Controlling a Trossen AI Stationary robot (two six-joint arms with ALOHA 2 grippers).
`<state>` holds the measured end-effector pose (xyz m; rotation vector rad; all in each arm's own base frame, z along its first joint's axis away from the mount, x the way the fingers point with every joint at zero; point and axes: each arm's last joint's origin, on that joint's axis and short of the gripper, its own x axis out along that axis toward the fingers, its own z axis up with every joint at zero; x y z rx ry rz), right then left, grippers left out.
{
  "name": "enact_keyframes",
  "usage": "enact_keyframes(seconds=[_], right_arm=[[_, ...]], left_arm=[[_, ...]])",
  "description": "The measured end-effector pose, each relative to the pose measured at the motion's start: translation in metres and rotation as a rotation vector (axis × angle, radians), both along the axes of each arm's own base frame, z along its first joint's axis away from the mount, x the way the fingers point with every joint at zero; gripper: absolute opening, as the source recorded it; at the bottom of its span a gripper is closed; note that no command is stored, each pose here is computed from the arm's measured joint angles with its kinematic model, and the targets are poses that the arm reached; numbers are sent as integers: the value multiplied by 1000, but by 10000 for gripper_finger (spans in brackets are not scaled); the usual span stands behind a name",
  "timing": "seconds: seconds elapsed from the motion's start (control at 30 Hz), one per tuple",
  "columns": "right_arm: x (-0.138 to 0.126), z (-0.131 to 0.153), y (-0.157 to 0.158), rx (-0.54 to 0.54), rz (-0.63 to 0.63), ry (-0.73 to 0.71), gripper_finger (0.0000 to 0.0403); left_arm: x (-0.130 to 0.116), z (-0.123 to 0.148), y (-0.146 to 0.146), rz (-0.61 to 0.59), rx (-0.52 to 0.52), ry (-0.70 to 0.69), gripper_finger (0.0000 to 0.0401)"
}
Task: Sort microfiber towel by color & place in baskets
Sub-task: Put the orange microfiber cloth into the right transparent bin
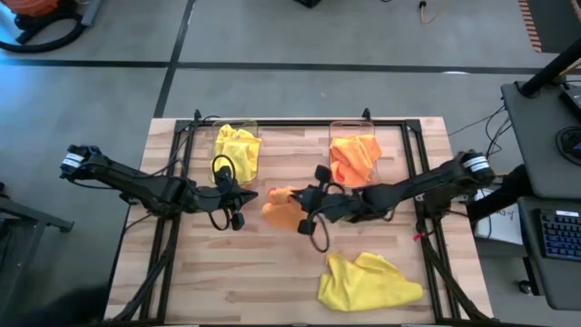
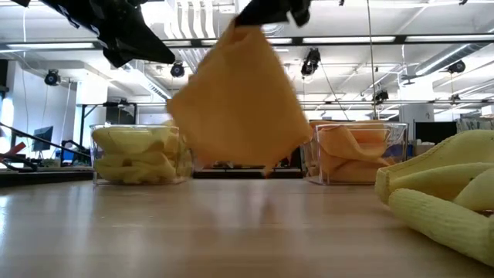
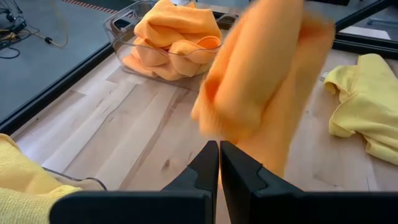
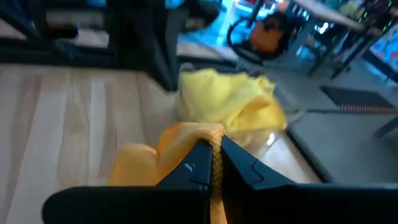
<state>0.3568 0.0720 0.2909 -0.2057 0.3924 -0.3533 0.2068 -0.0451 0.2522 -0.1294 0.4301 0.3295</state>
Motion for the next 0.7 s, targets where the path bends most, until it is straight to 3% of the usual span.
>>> enact_keyframes(seconds=[0.3,0.7], right_arm=[[-30,41,-9,-70,-23,-52,9],[-66,60,-25,-277,-377,24,9]], left_arm=[[0,0,0,0,1,3,0],[0,-1,0,0,2,7,0]])
